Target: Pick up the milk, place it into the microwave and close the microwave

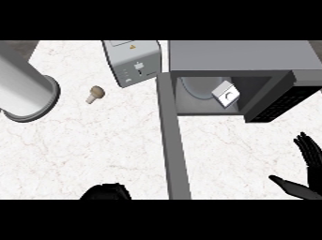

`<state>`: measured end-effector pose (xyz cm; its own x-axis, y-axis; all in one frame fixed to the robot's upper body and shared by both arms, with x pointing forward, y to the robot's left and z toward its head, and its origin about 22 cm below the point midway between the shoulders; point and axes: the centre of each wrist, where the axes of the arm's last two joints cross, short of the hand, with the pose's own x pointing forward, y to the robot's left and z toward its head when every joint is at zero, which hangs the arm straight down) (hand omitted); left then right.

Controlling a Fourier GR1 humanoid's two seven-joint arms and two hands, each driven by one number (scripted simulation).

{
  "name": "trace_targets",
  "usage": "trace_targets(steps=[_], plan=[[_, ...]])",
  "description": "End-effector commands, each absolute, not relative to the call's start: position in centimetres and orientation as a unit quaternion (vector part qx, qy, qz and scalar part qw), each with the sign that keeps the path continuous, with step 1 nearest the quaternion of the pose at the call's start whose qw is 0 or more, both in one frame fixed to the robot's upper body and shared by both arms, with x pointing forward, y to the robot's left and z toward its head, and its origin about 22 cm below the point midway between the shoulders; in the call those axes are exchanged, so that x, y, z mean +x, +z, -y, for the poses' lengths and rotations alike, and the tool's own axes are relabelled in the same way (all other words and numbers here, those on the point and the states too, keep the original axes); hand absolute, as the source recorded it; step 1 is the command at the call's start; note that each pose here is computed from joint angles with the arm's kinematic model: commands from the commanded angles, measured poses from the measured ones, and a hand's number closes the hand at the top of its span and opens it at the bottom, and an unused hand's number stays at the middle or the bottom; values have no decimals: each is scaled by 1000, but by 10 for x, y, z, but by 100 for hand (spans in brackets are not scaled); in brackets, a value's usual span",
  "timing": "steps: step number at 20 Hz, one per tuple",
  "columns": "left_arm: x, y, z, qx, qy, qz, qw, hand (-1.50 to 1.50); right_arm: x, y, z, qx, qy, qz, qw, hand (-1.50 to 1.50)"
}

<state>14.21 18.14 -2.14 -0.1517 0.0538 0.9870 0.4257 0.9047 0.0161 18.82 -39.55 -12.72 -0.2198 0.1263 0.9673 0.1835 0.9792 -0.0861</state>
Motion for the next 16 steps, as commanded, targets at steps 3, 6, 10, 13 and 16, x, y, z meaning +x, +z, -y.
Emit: trace_targets(steps=[3,6,10,13,16], plan=[[181,-40,-170,-111,-152,753,631,150,172,-112,429,-91,-41,791,604,-150],[195,-53,-154,-128,-193,748,622,150,179,-110,431,-88,-39,796,598,-150],[218,-43,-138,-165,-308,670,655,150,167,-107,444,-72,-30,794,603,-150],[218,-49,-109,-193,-355,624,669,150,170,-98,451,-63,-34,802,593,-150],[211,-62,-89,-211,-400,574,682,150,169,-88,464,-63,-27,801,595,-150]])
